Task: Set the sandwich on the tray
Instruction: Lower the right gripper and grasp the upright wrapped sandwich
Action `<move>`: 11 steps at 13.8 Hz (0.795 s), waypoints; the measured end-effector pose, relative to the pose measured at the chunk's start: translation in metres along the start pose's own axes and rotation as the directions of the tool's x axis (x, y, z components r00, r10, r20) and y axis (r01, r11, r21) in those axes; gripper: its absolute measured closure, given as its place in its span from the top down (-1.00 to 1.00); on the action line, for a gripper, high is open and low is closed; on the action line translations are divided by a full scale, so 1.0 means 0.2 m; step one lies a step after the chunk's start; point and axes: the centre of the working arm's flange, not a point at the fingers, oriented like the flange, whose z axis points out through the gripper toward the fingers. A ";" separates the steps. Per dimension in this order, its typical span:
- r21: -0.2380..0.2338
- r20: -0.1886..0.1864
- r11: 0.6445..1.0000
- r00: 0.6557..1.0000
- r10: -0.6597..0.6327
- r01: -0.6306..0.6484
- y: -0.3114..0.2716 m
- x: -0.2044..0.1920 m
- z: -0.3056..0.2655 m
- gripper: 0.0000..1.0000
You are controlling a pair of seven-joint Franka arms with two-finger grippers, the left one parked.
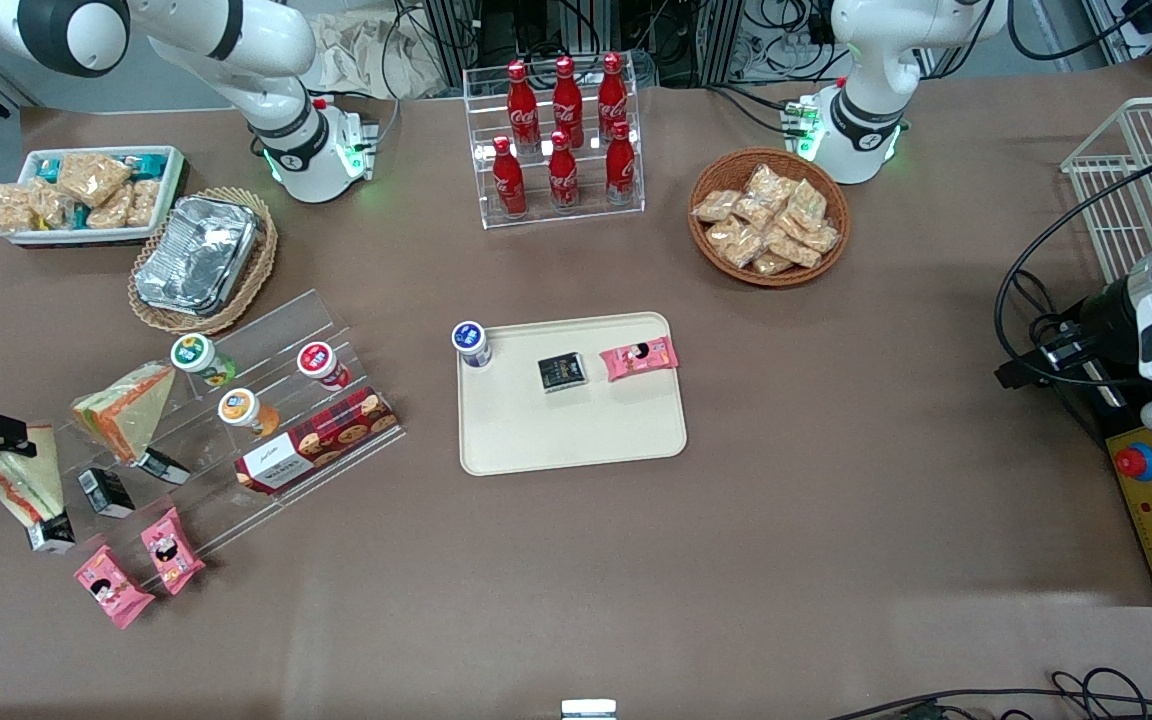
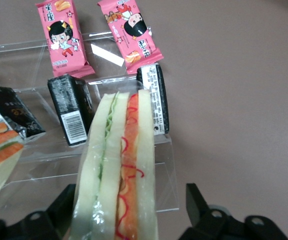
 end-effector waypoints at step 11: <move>0.060 0.015 0.997 0.998 -0.054 0.053 -0.07 0.08 -0.23 -0.39</move>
